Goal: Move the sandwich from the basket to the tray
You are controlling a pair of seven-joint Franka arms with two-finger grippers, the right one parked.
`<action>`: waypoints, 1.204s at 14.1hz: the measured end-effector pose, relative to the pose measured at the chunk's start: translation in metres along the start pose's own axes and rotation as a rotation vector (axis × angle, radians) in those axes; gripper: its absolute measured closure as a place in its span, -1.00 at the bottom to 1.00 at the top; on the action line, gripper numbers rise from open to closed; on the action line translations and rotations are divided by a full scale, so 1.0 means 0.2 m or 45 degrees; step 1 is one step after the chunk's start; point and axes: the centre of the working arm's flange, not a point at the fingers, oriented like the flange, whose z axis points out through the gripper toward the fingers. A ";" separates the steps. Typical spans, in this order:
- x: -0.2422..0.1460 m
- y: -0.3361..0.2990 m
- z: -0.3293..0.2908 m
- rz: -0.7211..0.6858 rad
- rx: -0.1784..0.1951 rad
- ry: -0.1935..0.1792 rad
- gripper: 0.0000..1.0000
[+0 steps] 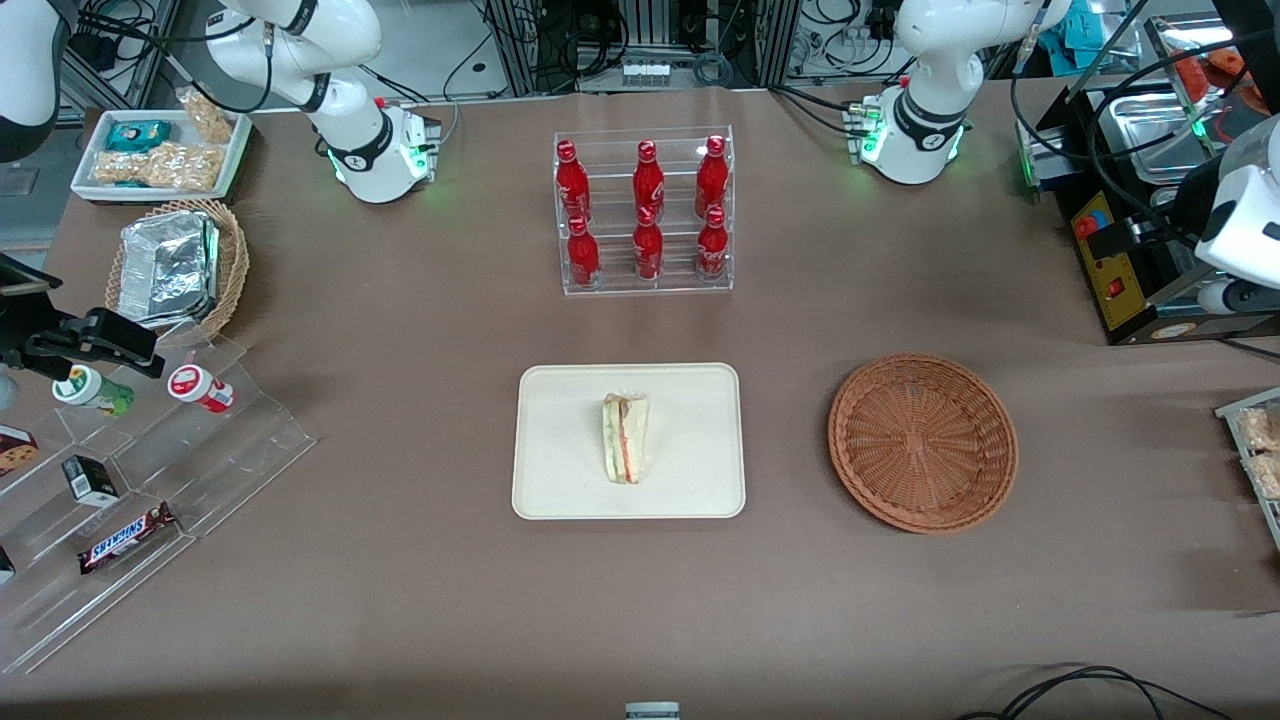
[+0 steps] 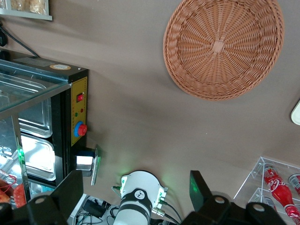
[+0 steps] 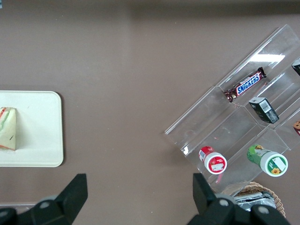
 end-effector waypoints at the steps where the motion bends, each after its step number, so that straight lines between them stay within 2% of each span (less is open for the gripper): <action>1: -0.01 0.00 0.00 -0.001 0.006 -0.016 -1.00; 2: -0.03 -0.01 0.02 -0.004 0.016 -0.039 -1.00; 4: -0.03 -0.03 0.07 -0.014 0.025 -0.053 -1.00; 10: -0.05 -0.03 0.08 0.103 0.023 -0.048 -1.00; 17: -0.05 -0.06 0.07 0.107 0.015 -0.040 -1.00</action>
